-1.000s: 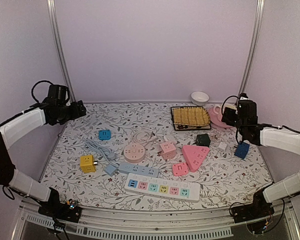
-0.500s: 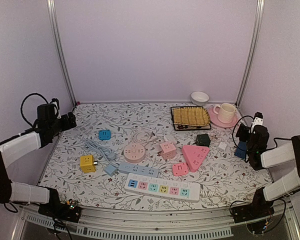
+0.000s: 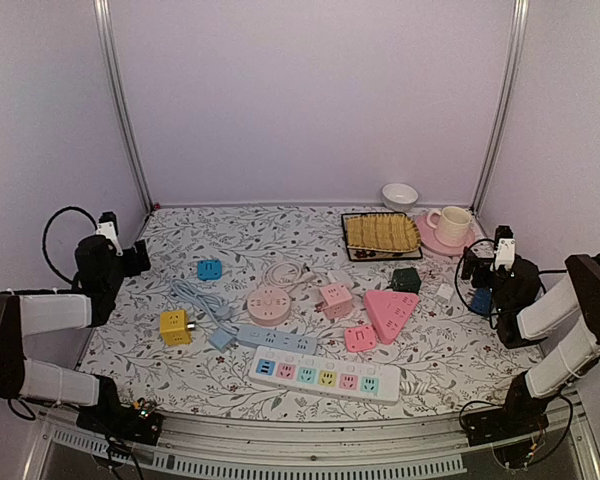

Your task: Pull the plug off the socket

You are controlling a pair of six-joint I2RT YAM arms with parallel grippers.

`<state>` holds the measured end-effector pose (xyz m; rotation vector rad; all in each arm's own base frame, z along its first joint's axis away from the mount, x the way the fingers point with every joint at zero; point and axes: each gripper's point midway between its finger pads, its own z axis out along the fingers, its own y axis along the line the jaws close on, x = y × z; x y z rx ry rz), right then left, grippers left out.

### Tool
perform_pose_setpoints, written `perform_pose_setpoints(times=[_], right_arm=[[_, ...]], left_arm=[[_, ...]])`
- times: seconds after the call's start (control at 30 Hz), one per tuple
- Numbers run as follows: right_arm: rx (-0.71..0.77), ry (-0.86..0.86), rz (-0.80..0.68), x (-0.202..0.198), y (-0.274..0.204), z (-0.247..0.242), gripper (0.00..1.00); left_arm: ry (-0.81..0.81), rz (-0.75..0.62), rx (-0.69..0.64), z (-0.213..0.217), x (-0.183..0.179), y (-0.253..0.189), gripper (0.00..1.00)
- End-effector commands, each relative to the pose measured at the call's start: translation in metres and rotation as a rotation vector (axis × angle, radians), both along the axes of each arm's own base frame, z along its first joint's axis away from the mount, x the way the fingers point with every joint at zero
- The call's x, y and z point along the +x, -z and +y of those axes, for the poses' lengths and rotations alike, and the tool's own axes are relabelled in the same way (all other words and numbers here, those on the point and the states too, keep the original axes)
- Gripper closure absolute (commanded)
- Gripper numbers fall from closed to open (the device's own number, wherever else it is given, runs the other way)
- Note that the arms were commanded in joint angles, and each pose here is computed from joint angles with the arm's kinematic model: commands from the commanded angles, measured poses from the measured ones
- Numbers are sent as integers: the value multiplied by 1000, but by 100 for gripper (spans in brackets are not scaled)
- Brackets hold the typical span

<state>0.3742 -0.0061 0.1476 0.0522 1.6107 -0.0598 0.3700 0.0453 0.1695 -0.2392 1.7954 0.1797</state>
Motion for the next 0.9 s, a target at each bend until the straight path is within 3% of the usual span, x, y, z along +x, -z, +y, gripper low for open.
perform_pose_setpoints(times=[0.0,0.37,0.53,0.87], right_arm=[[-10,-74,-31,5,-9,9,1],[-9,-69,-42,4,-11,8,1],[-9,-70,-43,4,-11,8,1],[-9,-71,-42,5,-10,8,1]], left_arm=[[-7,-104,77,7,0,-7,3],[137,-152,54,-18,22,6,3],[157,-287,82,-22,-3,6,3],[260,-218,100,-40,13,14,3]])
